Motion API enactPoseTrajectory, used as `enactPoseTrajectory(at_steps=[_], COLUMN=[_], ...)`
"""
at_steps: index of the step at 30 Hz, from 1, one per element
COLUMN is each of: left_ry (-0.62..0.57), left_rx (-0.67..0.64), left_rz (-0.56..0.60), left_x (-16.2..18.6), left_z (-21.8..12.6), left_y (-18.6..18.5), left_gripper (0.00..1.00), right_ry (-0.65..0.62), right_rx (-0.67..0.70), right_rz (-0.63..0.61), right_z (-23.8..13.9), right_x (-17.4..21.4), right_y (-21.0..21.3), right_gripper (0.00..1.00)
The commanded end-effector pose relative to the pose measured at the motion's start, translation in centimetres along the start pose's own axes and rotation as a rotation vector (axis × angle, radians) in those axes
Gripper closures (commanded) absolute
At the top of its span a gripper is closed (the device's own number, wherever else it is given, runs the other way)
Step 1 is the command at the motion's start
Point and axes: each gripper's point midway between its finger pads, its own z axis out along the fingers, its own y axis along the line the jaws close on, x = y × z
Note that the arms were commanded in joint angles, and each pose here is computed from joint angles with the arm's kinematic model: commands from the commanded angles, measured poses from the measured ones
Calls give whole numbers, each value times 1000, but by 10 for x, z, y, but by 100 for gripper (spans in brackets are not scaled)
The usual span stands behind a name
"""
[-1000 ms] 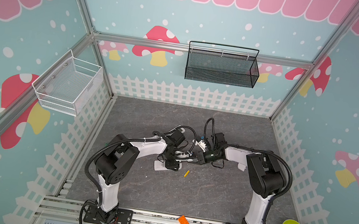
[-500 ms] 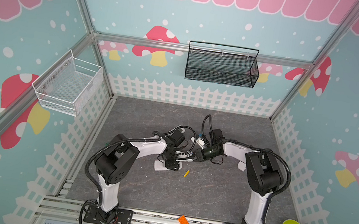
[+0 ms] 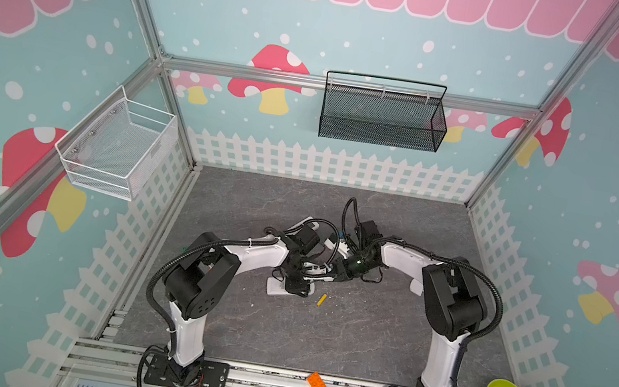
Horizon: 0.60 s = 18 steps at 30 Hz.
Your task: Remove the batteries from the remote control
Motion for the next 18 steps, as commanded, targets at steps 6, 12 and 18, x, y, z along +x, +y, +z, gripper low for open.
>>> enactPoseTrajectory(at_steps=[6, 12, 18], left_ry=[33, 38, 41], left_rx=[50, 46, 21], left_rz=[-16, 3, 14], left_x=[9, 7, -1], left_z=[5, 5, -5], left_y=[-14, -17, -11], left_gripper=[66, 57, 22], right_ry=[-75, -98, -100], right_rx=[-244, -270, -293], right_rz=[-53, -61, -76], right_z=[5, 2, 2], right_x=[3, 11, 22], right_y=[20, 11, 10], right_gripper=[100, 100, 100])
